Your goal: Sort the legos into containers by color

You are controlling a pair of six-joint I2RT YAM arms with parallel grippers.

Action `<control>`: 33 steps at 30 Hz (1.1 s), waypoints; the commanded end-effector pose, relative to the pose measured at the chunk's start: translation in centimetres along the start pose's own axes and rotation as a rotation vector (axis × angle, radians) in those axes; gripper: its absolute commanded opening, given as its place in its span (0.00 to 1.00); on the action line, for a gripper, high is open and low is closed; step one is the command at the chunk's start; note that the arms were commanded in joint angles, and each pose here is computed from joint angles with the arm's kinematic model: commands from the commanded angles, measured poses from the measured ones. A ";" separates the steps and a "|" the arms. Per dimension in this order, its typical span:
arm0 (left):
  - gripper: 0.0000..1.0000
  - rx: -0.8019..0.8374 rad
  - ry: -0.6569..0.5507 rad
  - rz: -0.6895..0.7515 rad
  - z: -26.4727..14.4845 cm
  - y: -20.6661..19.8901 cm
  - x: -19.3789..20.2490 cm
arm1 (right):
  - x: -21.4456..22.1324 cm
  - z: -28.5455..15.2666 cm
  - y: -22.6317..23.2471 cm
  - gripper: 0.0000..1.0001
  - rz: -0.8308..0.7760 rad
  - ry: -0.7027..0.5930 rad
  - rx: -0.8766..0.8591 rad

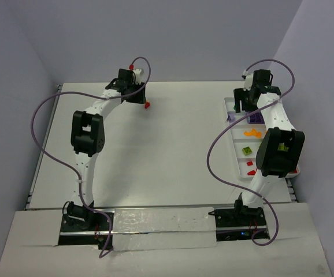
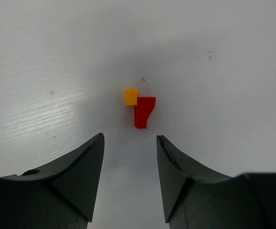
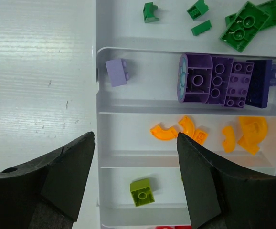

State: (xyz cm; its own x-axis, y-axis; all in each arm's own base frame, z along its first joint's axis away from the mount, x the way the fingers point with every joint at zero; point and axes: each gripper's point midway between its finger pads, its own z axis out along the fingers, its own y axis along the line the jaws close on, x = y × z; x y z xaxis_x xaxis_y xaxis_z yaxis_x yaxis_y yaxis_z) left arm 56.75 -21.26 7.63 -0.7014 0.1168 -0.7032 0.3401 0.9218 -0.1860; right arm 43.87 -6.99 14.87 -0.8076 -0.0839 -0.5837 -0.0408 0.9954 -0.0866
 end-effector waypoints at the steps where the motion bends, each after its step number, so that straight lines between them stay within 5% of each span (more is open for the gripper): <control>1: 0.57 0.045 -0.079 -0.001 1.1 -0.9 -2.7 | -2.2 -2.6 0.5 0.77 0.023 -0.069 -0.017; 19: 0.56 0.047 -0.039 0.026 4.1 -1.5 -0.3 | -2.0 -2.1 0.8 0.77 0.026 -0.048 -0.037; 33: 0.45 0.037 -0.029 0.039 5.2 -1.8 0.3 | -2.0 -2.1 0.8 0.77 0.023 -0.044 -0.036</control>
State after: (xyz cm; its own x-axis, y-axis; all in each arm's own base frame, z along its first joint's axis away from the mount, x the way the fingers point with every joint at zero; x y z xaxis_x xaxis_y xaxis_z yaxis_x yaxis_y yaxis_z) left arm 57.90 -24.06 3.04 -0.7083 0.1450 -0.6908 0.3778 0.9046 -0.1975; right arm 43.41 -6.32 15.10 -0.8183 -0.0600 -0.5717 -0.0405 0.9981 -0.0468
